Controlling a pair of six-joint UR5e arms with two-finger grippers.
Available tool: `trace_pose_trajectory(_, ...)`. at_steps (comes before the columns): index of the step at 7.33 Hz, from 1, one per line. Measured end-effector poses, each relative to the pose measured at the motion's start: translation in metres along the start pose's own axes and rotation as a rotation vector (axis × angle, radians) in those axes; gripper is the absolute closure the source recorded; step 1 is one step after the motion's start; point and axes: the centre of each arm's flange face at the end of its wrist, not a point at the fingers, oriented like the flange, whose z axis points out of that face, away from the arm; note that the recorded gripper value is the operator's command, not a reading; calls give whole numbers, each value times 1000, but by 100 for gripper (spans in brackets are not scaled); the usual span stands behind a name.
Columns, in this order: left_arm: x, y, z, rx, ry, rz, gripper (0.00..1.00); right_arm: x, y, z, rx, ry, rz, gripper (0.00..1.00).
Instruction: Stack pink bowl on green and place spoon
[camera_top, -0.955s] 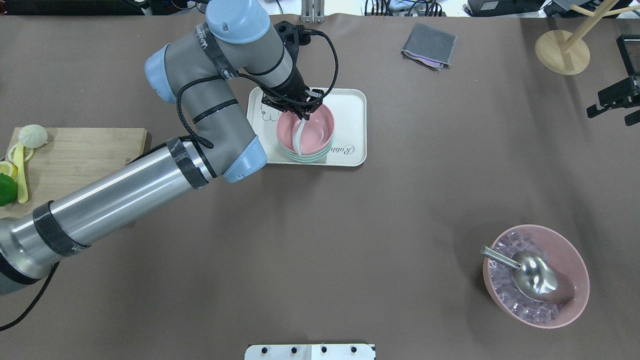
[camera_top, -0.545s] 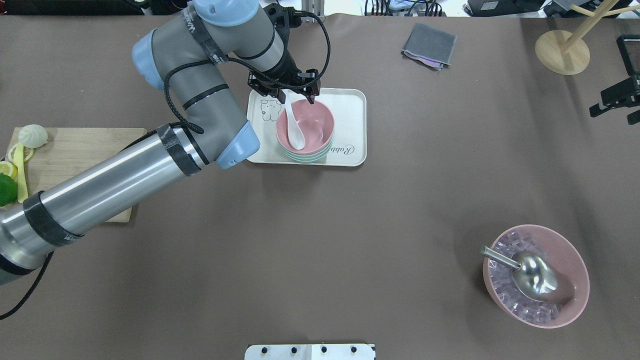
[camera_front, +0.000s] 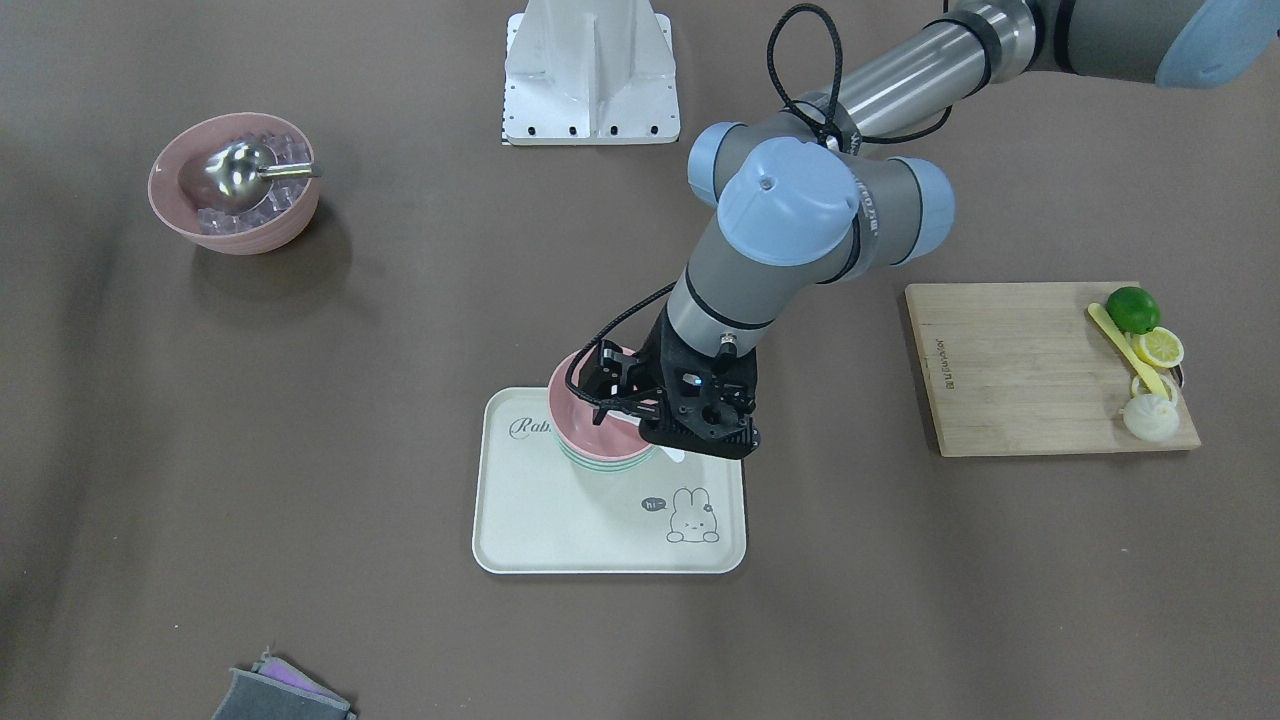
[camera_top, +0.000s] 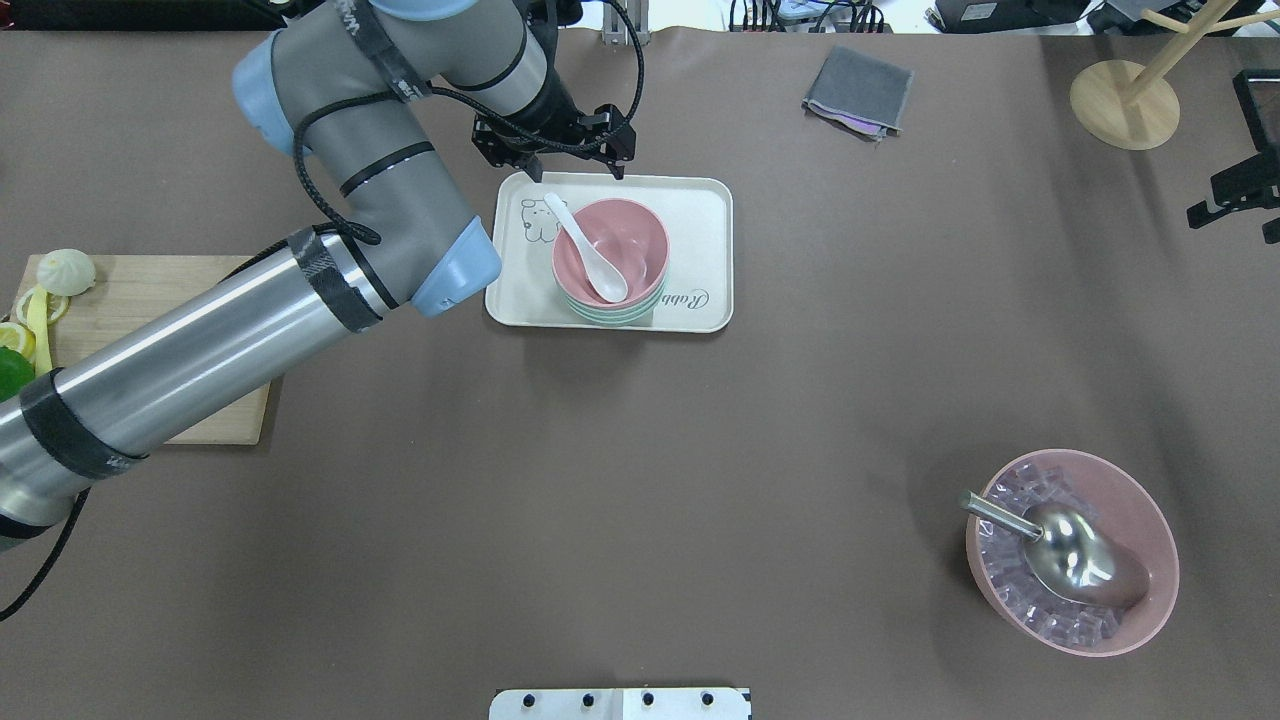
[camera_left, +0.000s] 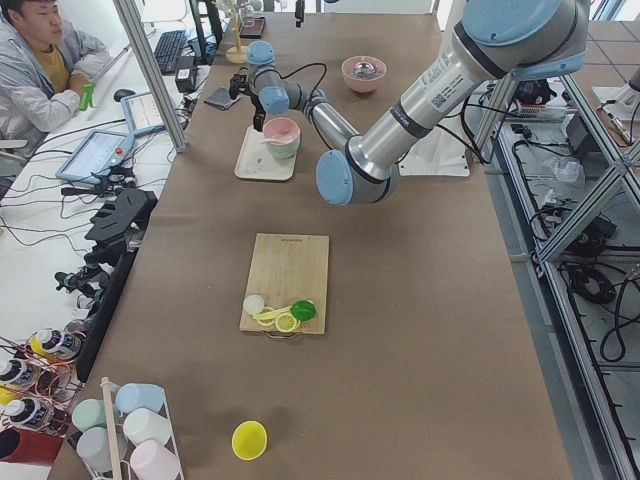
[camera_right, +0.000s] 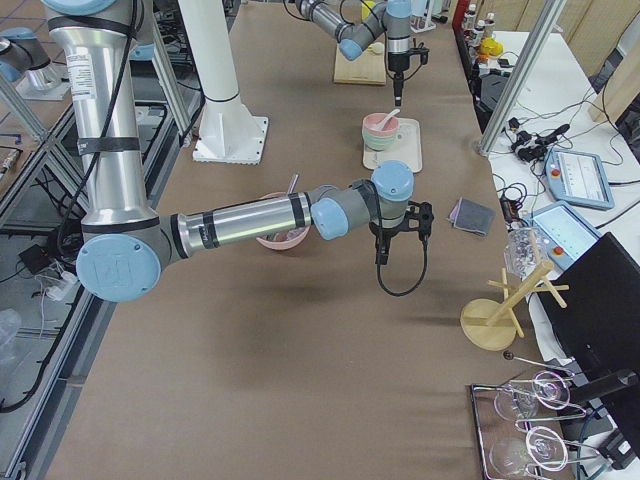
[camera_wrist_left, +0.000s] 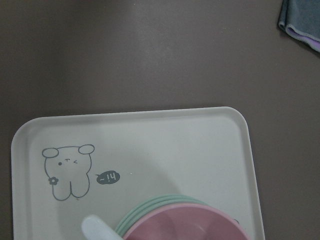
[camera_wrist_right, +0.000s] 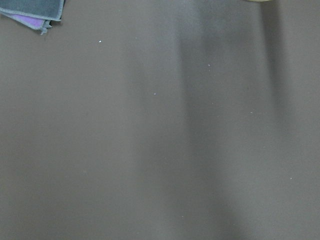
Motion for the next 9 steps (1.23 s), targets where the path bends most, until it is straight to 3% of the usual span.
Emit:
trace_pose_trajectory(1,-55,8,-20,-21,-44,41,2,12,-3,-4,1,10,-26,0)
trace_pose_trajectory(3,-191,24,-91,-79,-170,235,2,41,-9,-12,-1,71,-111,0)
trace_pose_trajectory(5,-359,48,-161,-157,-193,352,2,61,-13,-19,-5,127,-183,0)
trace_pose_trajectory(7,-492,105,-200,-192,-203,268,2,69,-13,-20,-10,139,-214,0)
trace_pose_trajectory(9,-565,141,-238,-167,-229,136,2,70,-14,-20,-13,140,-228,0)
